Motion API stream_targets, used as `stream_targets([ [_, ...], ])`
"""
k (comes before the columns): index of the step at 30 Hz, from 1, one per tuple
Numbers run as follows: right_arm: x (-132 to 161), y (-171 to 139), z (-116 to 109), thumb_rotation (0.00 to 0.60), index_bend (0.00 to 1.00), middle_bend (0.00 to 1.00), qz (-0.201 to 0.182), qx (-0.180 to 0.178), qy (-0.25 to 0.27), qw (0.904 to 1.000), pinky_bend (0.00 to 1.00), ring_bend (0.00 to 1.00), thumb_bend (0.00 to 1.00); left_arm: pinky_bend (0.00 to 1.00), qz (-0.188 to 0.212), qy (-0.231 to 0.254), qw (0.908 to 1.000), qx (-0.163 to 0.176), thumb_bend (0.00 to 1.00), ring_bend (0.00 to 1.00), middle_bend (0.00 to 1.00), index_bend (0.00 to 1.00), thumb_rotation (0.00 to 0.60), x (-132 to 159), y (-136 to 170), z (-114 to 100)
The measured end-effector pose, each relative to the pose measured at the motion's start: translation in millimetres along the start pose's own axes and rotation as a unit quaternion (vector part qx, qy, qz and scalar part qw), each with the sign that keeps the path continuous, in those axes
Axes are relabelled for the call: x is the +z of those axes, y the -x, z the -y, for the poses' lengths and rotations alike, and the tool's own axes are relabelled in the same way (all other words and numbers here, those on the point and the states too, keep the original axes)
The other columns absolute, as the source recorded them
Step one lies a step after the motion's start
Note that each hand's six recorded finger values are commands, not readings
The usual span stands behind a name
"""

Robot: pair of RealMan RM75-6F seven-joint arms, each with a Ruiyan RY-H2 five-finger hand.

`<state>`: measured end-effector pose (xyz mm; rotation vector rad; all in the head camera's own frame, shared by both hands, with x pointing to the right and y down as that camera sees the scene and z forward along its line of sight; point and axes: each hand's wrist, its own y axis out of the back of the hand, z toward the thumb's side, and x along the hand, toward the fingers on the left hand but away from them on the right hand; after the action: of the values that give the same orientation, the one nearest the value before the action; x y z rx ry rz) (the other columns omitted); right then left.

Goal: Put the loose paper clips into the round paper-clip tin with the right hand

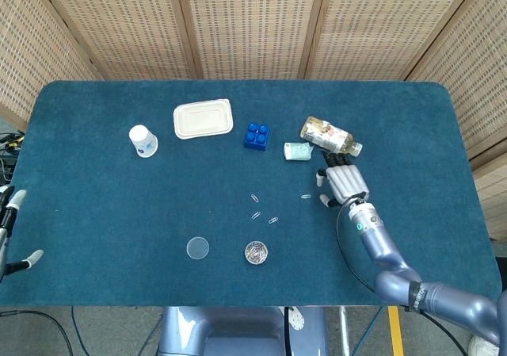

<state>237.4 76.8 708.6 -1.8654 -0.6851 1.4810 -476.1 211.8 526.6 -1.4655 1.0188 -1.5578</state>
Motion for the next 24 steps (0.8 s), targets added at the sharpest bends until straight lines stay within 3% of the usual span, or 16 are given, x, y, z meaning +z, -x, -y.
stream_targets([
  [24, 19, 31, 40, 0.6, 0.51, 0.0, 0.006, 0.041, -0.019, 0.9989, 0.0, 0.0, 0.33, 0.0, 0.002, -0.008, 0.9999, -0.007, 0.0, 0.0, 0.0, 0.0, 0.6, 4, -3, 8],
])
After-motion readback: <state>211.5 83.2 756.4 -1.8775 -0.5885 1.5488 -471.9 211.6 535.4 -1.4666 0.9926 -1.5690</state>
